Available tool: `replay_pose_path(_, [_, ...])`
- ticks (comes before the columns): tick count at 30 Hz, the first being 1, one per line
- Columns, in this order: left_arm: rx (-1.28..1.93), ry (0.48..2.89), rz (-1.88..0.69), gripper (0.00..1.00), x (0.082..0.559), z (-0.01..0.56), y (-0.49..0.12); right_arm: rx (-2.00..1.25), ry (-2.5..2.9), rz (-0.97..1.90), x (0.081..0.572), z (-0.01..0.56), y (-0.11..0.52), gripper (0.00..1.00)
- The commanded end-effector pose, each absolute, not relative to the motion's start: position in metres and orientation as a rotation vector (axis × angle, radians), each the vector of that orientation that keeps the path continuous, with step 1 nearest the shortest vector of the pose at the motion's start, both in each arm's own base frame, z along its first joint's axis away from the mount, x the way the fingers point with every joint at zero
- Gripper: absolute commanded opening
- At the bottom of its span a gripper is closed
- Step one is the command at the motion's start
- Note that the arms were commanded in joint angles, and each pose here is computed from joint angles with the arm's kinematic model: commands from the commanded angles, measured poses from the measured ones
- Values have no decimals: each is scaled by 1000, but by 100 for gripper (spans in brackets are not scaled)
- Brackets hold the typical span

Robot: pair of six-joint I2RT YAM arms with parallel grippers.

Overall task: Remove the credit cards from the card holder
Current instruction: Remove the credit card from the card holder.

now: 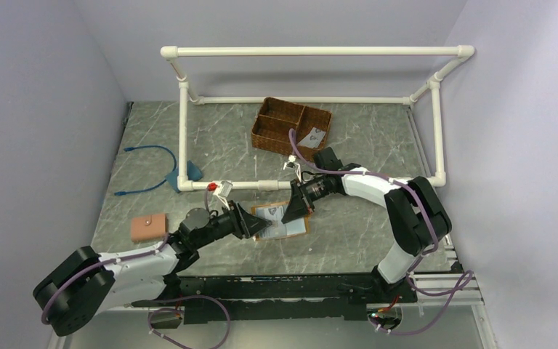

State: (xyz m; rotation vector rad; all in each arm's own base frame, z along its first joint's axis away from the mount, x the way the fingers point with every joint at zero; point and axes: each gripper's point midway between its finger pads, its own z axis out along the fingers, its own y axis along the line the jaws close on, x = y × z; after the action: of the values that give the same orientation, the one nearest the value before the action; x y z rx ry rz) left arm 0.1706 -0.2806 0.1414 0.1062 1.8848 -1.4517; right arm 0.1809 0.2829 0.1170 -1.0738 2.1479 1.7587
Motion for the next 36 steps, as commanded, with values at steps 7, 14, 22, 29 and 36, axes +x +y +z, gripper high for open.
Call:
replay_pose_path(7, [148,1882,-1458,50,167,136,-280,-1140,2045,1804,181,125,286,0])
replay_pose_path(14, [163,1890,-1482,50,169,134,-287,-1157,2020,1837,178,127,286,0])
replay_pose_path(22, [184,1872,-1537,28,170,137,-298,-1157,2043,1820,179,123,286,0])
replay_pose_path(29, [174,1862,-1575,0,170,132,-295,-1146,2085,1785,181,114,285,0])
replay_pose_path(36, [117,1927,-1531,0,169,108,-279,-1122,2134,1786,183,101,284,0])
